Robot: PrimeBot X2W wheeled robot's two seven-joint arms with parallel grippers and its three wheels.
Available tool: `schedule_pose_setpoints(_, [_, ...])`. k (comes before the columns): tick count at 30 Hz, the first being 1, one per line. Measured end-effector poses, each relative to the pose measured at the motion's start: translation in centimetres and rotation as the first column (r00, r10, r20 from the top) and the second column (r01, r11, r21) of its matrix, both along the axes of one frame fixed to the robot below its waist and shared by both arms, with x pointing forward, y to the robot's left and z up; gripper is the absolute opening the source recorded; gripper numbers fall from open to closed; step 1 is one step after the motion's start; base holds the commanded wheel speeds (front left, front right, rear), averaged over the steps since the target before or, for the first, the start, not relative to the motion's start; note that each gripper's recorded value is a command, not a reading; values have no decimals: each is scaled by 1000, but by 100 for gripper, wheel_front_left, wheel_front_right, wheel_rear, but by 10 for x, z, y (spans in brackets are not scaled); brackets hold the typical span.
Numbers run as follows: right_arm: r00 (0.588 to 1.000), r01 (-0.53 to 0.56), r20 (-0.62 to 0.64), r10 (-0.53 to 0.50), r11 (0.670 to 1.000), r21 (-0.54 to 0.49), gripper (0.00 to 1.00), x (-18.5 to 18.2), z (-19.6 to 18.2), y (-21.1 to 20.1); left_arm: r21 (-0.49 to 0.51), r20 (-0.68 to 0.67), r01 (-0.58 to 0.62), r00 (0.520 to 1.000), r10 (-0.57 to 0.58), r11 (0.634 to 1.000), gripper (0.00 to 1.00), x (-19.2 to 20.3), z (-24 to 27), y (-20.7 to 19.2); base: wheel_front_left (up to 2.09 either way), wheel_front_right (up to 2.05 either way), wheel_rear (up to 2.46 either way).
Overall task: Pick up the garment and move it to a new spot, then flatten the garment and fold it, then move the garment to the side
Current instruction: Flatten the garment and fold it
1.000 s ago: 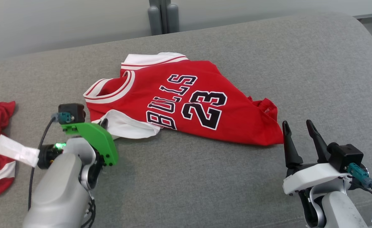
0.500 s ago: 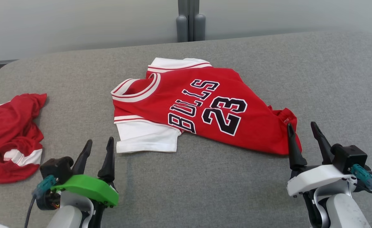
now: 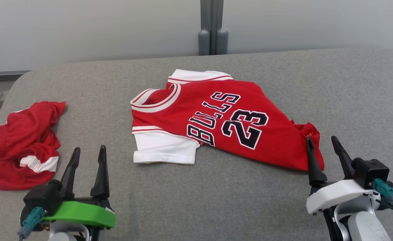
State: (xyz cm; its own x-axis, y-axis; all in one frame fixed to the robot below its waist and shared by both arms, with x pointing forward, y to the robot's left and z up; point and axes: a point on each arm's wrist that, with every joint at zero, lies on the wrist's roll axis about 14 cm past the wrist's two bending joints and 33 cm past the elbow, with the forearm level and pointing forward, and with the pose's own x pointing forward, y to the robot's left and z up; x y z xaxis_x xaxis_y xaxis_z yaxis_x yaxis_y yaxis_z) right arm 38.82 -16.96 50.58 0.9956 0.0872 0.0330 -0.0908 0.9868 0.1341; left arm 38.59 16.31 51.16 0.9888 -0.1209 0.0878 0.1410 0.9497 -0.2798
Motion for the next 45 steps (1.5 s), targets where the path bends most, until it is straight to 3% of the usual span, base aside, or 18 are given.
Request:
schedule_pose_setpoints(6, [999,-13,-30,13,1000,-7,100,0,-4,3,-1,-6,-23,1000,23,1000,100,-10,-5,4,0,0,0])
schedule_pose_setpoints(11, [986,4,-166,-7,1000,-22,100,3,-26,-6,0,-16,-33,999,33,999,100,-10,-10,7,0,0,0])
schedule_pose_setpoints(16, [937,27,-348,-40,999,-42,100,12,-50,-21,3,-32,-22,999,22,1000,100,-8,-16,3,0,0,0])
schedule_pose_setpoints(26, [819,9,-573,-1,1000,11,100,15,-89,-15,2,-54,-22,998,22,1000,100,-2,-24,3,0,0,0])
schedule_pose_setpoints(32, [808,-20,-588,30,1000,23,100,19,-94,-5,5,-60,-24,998,24,1000,100,0,-26,5,0,0,0])
schedule_pose_setpoints(33, [808,-25,-589,33,999,22,73,20,-94,-3,5,-62,-25,998,25,1000,100,0,-27,6,0,0,0])
schedule_pose_setpoints(34, [810,-29,-586,36,999,21,31,20,-95,-2,5,-64,-24,998,25,1000,100,0,-27,6,0,0,0])
schedule_pose_setpoints(35, [815,-35,-579,38,999,16,0,21,-93,-1,5,-65,-23,998,23,1000,100,0,-28,5,0,0,0])
schedule_pose_setpoints(38, [833,-42,-552,42,999,12,0,24,-88,0,5,-64,-17,998,17,1000,100,0,-27,4,0,0,0])
schedule_pose_setpoints(45, [922,-41,-383,53,998,38,0,35,-41,2,-5,-49,-11,999,11,1000,100,-3,-22,2,0,0,0])
